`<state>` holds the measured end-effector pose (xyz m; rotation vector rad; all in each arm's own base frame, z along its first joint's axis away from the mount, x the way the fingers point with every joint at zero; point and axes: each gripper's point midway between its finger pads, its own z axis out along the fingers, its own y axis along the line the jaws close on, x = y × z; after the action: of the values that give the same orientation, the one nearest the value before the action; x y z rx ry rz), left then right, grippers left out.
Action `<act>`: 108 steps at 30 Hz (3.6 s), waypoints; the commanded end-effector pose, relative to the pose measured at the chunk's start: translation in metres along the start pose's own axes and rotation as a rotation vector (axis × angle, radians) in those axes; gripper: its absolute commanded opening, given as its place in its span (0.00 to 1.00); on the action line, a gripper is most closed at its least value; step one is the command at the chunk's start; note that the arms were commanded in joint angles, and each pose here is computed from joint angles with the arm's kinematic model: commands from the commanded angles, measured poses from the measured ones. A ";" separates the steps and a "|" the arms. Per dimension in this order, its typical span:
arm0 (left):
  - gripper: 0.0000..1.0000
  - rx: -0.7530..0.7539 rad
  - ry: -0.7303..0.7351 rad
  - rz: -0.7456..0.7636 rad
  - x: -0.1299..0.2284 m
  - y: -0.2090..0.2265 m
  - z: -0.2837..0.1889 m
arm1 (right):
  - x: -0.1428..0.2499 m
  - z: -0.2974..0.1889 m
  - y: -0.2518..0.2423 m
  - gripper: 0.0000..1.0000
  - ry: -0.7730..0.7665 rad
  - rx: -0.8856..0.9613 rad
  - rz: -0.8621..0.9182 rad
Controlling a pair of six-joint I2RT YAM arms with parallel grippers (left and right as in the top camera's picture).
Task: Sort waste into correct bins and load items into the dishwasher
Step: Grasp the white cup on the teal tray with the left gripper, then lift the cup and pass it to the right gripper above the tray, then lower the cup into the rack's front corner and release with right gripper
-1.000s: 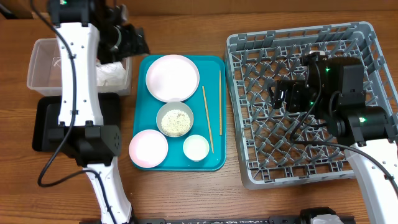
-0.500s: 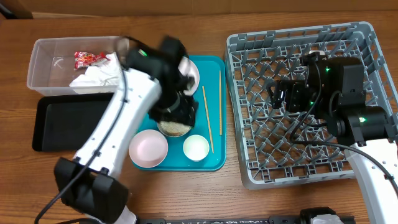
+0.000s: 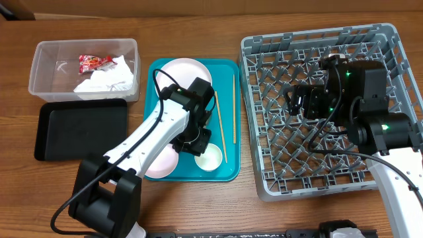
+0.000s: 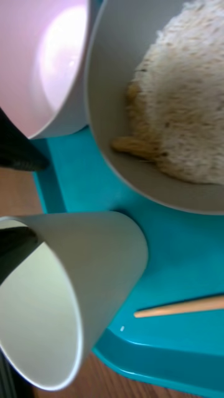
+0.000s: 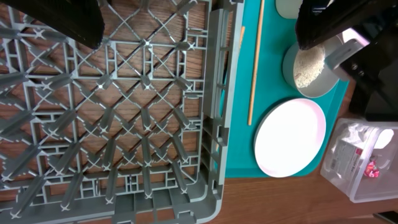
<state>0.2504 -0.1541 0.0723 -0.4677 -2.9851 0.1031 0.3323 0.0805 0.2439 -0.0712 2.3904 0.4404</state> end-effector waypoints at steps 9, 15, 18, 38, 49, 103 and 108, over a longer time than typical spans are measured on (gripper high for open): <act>0.05 0.030 -0.053 0.019 -0.005 -0.012 0.013 | -0.010 -0.006 0.001 1.00 -0.030 -0.003 -0.003; 0.04 0.124 -0.052 0.019 -0.007 -0.025 0.003 | -0.009 -0.006 0.005 1.00 -0.027 -0.023 -0.003; 0.04 0.296 -0.061 0.056 -0.013 -0.041 -0.025 | -0.009 -0.007 0.020 1.00 -0.020 -0.115 0.002; 0.04 1.260 -0.482 0.082 -0.053 -0.023 -0.212 | -0.016 0.019 0.157 0.90 0.104 -1.101 -0.085; 0.04 1.286 -0.492 0.094 -0.053 -0.024 -0.216 | -0.009 0.009 0.203 0.81 0.085 -1.208 -0.207; 0.70 1.195 -0.630 0.013 -0.074 0.030 -0.217 | -0.038 0.030 0.166 0.54 0.063 -1.032 0.006; 0.75 0.914 -0.647 -0.145 -0.084 0.089 -0.186 | -0.047 0.062 0.103 0.55 0.026 -0.674 0.177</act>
<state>0.3665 -0.1190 0.2583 -0.2054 -2.7614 2.0844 0.3646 0.2223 0.2649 -0.3445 2.1296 1.5719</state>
